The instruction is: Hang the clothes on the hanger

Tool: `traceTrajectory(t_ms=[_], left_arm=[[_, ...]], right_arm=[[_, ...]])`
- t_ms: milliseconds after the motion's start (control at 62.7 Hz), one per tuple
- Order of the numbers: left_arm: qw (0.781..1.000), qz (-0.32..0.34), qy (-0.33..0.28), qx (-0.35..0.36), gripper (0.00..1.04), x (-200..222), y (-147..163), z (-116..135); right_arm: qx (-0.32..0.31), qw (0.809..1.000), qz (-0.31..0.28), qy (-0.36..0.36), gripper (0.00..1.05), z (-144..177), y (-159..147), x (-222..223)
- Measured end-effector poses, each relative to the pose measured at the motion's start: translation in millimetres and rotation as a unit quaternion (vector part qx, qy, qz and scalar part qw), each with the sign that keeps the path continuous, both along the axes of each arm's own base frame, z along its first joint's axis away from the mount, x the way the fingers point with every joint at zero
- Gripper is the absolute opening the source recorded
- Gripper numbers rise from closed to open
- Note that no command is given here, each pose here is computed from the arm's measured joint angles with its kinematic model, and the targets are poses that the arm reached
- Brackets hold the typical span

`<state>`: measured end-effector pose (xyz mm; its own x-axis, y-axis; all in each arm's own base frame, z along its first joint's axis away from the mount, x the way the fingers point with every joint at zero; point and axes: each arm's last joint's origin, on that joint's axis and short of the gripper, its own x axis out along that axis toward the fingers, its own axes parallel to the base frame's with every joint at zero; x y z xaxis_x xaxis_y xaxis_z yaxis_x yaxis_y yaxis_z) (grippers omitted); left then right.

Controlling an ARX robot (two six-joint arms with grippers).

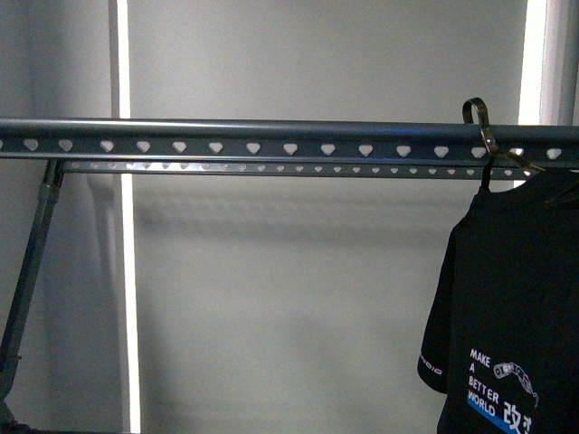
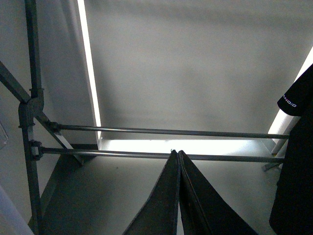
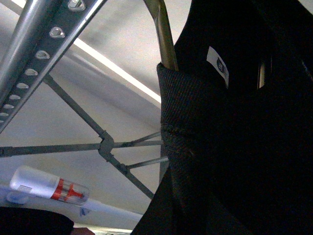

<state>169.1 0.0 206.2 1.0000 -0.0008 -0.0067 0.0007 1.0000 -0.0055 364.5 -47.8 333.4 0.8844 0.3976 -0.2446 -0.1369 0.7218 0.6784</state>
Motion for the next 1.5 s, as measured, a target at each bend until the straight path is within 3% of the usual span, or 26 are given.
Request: traceTrajectory(t_ms=[478,781,1021,1164,1292,1388,1499], left_arm=[[1.000,0.000,-0.001,0.000,0.04,-30,0,-24],[1.000,0.000,-0.003,0.001,0.04,-42,0,-30],[1.000,0.001,-0.015,0.002,0.04,-50,0,-33],[1.000,0.001,-0.014,0.002,0.04,-54,0,-33],[1.000,0.001,-0.015,0.002,0.04,-57,0,-33],[1.000,0.001,-0.014,0.002,0.04,-59,0,-33],[1.000,0.001,-0.014,0.002,0.04,-60,0,-34]], right_arm=[[0.000,1.000,-0.009,0.016,0.05,-24,15,11],[-0.103,0.989,-0.062,-0.086,0.56,-33,23,-32],[-0.164,0.954,-0.103,-0.230,0.99,-26,40,-135],[-0.202,0.928,-0.125,-0.287,0.97,-47,53,-205],[-0.220,0.911,-0.126,-0.324,0.97,-61,61,-239],[-0.284,0.912,-0.165,-0.247,0.82,-73,63,-259],[-0.328,0.913,-0.146,-0.191,0.63,-110,61,-266]])
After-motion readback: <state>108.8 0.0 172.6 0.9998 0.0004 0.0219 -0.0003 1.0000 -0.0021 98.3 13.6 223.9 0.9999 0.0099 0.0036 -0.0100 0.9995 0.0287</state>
